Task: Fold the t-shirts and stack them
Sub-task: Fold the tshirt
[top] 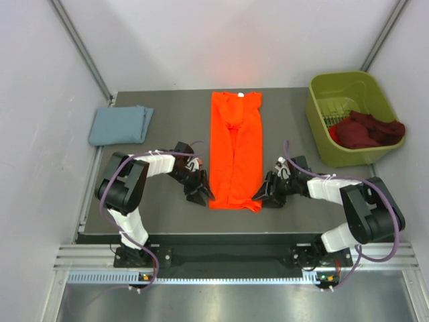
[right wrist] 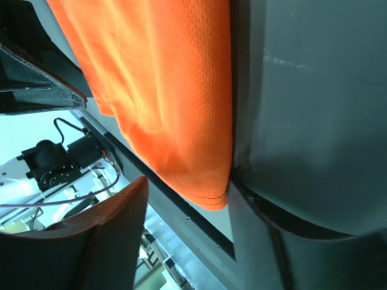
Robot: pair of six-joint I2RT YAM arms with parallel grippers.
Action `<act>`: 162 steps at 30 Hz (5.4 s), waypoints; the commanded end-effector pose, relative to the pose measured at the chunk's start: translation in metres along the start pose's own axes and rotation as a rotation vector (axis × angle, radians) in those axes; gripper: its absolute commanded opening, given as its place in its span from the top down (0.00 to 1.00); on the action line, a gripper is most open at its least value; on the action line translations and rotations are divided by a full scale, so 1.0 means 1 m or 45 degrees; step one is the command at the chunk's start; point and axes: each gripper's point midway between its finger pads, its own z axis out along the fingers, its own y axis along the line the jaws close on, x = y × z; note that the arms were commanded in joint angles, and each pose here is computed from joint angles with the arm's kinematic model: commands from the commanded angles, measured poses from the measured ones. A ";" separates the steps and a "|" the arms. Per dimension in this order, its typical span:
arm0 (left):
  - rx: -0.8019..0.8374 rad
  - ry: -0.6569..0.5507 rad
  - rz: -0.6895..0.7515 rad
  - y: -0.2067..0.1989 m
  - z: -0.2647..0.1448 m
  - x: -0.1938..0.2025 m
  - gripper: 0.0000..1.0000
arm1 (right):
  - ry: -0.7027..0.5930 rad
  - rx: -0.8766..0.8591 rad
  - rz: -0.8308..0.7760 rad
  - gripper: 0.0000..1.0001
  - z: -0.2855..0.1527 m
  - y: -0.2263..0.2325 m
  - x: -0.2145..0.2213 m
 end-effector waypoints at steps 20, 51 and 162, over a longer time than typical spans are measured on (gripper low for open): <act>0.114 0.033 0.150 -0.026 0.007 0.014 1.00 | -0.067 -0.030 -0.180 1.00 -0.004 0.013 -0.005; 0.284 -0.268 0.595 -0.121 -0.077 -0.097 1.00 | -0.404 -0.169 -0.562 1.00 -0.058 0.116 -0.140; 0.303 -0.227 -0.005 -0.064 -0.019 -0.189 0.93 | -0.320 -0.050 -0.291 0.87 0.012 0.039 -0.217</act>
